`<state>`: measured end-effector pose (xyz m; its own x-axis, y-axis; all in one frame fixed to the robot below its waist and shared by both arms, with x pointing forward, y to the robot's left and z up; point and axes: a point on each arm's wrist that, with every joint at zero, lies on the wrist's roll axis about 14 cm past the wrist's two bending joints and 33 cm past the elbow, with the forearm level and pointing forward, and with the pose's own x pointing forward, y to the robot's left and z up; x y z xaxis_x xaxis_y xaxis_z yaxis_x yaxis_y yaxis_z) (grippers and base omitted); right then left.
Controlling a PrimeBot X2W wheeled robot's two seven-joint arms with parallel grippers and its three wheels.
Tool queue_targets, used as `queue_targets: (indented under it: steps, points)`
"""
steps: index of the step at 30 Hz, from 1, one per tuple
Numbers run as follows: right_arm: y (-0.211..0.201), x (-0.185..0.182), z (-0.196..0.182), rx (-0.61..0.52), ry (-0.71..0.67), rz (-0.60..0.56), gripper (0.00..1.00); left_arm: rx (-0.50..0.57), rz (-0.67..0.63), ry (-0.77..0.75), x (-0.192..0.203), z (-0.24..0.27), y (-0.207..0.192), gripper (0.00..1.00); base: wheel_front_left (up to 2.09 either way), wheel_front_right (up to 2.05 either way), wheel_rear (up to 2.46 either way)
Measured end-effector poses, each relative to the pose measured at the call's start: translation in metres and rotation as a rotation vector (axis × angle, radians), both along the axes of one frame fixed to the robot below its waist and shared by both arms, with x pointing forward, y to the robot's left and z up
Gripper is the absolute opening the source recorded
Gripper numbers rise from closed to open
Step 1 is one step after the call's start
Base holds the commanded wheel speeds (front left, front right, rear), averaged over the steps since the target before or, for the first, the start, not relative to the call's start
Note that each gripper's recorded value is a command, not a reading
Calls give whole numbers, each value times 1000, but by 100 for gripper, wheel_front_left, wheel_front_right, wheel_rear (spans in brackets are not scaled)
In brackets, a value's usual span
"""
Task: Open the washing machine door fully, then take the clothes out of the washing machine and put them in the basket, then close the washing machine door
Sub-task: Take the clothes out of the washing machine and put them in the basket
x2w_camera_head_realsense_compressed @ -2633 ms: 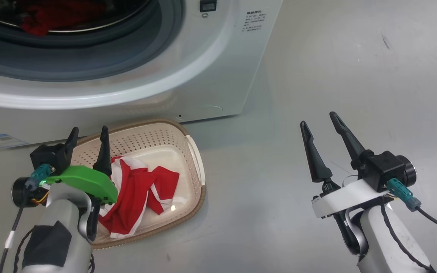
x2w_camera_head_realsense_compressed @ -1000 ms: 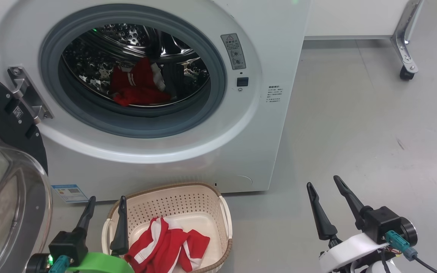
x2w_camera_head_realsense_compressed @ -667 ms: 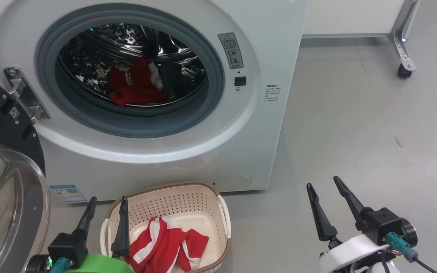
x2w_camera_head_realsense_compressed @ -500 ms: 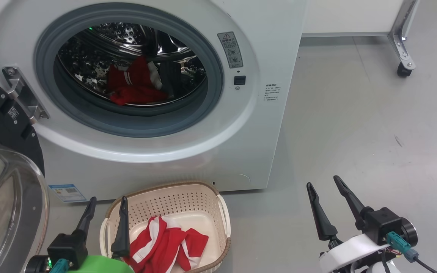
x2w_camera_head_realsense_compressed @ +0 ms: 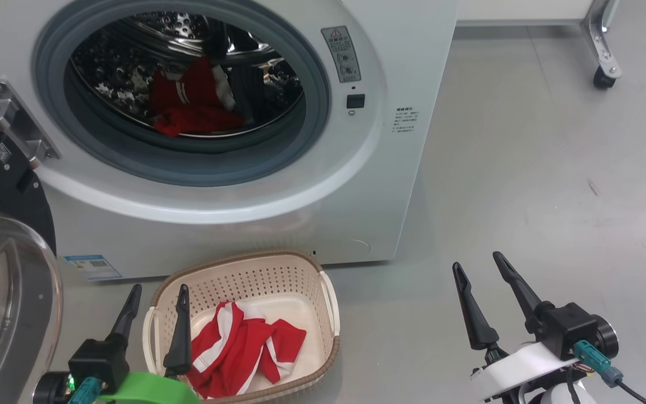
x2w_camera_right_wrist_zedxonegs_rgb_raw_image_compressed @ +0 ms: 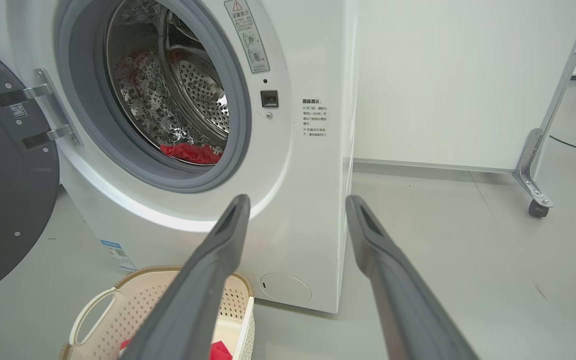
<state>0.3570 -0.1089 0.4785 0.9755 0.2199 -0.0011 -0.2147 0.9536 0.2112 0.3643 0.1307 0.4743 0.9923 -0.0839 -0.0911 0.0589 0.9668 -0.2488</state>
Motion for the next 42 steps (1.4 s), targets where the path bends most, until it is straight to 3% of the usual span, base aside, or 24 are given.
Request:
queue_targets:
  steps: [18,42]
  points:
    - [2,35,-22,5,51,4,100,18,-64,121,63,-38,-13,100,0,0,0]
    - [-13,86,-76,6,145,-42,100,86,-163,213,225,-92,-30,100,0,0,0]
